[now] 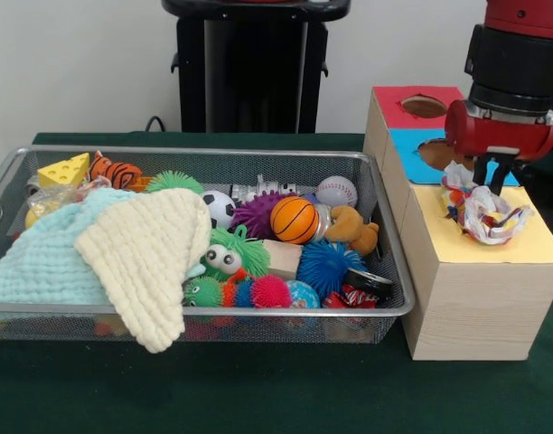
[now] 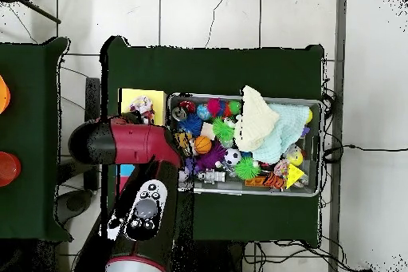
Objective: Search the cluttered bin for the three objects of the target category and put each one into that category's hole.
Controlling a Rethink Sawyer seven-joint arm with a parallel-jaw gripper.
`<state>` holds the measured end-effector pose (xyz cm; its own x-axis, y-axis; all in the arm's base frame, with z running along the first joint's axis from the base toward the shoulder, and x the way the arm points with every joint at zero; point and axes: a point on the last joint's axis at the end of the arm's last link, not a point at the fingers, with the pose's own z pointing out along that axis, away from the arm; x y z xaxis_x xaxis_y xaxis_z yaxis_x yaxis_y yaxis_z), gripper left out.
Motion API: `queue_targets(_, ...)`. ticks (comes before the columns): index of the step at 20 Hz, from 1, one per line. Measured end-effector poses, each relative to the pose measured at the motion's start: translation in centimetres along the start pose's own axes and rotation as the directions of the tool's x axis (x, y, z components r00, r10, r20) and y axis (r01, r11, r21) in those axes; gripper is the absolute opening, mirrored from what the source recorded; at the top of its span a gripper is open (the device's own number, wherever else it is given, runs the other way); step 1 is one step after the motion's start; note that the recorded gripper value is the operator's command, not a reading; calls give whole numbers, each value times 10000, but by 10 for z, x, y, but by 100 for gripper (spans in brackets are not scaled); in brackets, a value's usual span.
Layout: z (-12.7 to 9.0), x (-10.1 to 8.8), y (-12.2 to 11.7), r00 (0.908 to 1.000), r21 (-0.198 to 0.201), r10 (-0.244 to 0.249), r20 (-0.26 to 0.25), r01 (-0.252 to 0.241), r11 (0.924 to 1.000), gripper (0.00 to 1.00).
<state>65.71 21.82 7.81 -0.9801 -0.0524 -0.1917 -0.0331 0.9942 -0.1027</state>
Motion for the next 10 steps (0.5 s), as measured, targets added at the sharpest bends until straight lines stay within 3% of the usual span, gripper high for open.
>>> queue_targets(10, -29, 3, 5, 9969, -122, 106, -786, -116, 9999, 0)
